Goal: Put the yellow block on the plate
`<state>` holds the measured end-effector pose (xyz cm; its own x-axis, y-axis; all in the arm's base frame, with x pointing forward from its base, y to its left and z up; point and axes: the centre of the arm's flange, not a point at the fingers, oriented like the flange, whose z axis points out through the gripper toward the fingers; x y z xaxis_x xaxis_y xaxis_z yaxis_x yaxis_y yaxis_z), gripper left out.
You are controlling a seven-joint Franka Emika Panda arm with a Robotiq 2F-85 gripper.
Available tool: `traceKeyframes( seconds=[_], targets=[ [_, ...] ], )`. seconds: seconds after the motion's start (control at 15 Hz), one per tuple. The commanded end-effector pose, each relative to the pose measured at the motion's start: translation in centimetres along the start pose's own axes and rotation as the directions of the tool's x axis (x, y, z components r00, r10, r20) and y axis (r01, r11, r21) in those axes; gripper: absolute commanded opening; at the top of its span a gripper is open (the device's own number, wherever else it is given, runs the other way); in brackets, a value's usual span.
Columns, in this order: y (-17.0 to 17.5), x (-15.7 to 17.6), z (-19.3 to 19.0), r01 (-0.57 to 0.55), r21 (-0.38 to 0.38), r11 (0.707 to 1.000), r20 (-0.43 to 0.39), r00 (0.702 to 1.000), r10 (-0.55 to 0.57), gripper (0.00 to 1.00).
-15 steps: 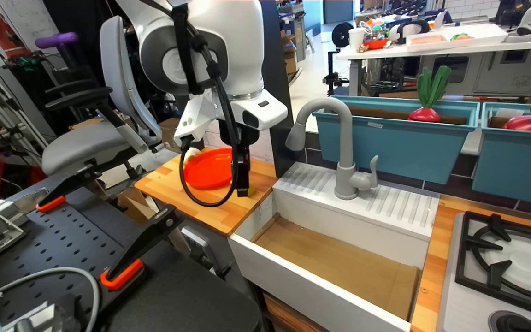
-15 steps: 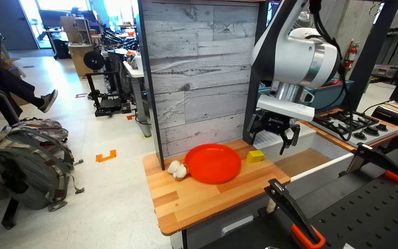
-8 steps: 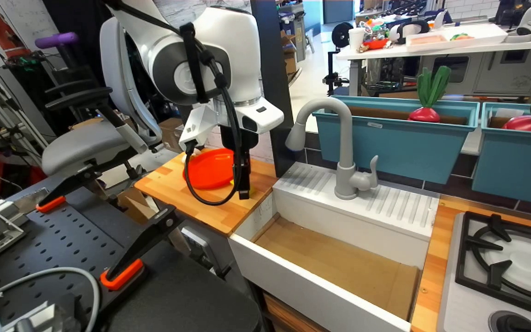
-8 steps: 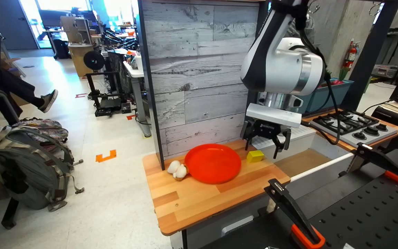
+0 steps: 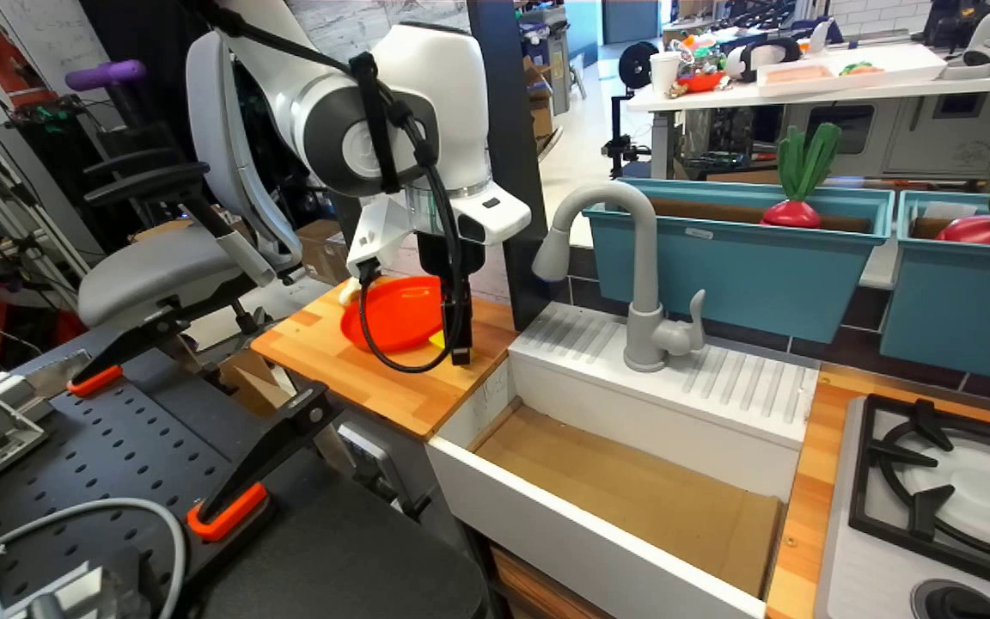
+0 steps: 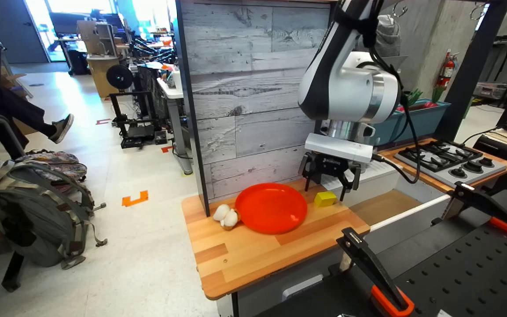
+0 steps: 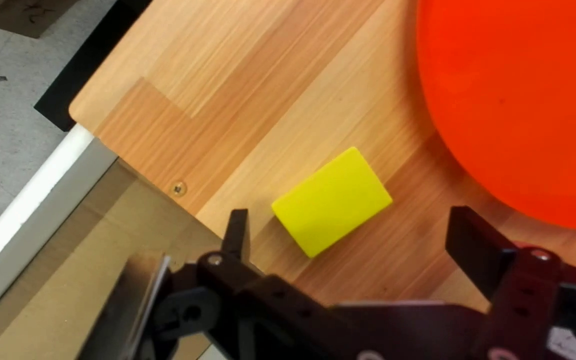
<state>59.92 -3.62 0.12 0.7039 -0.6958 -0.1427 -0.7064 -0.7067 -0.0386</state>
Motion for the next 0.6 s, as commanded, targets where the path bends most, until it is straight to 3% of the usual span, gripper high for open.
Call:
traceKeyframes(
  seconds=[0.0,0.53],
  targets=[
    [-1.1,1.0,0.4,0.008,-0.018,1.0,0.005,1.0,-0.008,1.0],
    [-1.4,0.7,1.5,0.052,-0.046,0.998,0.001,0.999,-0.052,1.0]
  ],
)
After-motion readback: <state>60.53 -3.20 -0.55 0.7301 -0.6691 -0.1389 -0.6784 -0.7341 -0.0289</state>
